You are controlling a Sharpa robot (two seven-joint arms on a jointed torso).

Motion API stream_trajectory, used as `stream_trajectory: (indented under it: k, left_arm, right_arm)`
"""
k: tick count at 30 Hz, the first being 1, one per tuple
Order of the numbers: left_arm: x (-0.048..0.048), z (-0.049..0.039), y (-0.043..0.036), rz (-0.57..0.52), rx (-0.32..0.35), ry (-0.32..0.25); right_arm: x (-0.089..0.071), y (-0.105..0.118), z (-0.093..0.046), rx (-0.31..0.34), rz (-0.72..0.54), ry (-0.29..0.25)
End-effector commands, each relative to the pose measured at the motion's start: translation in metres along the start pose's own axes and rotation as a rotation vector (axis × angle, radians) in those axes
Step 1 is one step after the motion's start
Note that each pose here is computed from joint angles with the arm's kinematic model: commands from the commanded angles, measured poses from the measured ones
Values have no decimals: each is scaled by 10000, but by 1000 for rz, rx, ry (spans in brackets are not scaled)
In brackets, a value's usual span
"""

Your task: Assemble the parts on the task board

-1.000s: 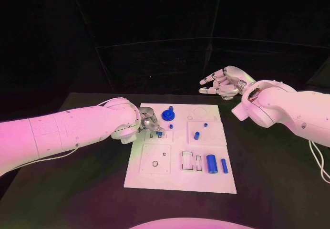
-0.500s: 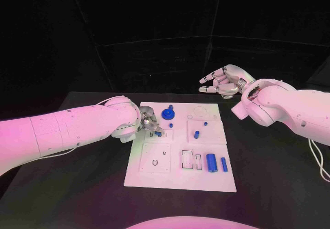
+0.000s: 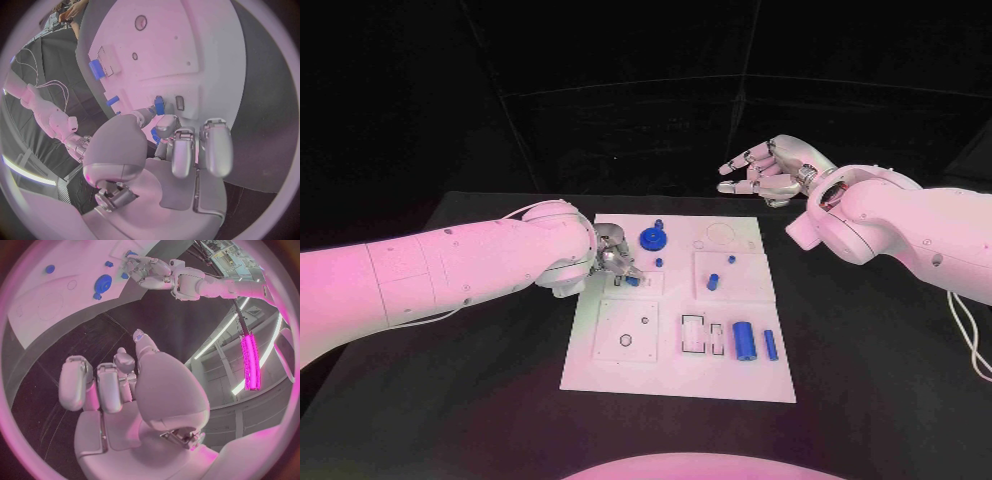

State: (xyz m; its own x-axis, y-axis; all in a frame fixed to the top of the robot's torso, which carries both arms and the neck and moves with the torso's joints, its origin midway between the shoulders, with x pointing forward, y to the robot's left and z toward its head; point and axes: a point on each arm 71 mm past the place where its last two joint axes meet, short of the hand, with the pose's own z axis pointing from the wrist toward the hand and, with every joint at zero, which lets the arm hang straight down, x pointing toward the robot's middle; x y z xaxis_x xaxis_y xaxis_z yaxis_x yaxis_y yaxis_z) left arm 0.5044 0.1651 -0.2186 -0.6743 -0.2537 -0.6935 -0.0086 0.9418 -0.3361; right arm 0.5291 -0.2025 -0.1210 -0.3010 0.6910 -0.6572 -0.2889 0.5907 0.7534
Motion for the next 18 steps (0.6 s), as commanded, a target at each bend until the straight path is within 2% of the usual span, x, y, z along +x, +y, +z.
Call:
stream_trajectory:
  k: [1, 18]
  left_arm:
    - [14, 6, 9, 29, -15, 18]
    - [33, 26, -33, 45, -13, 39]
  right_arm:
    - [0, 18, 5, -8, -2, 6]
    - [0, 23, 4, -14, -2, 4]
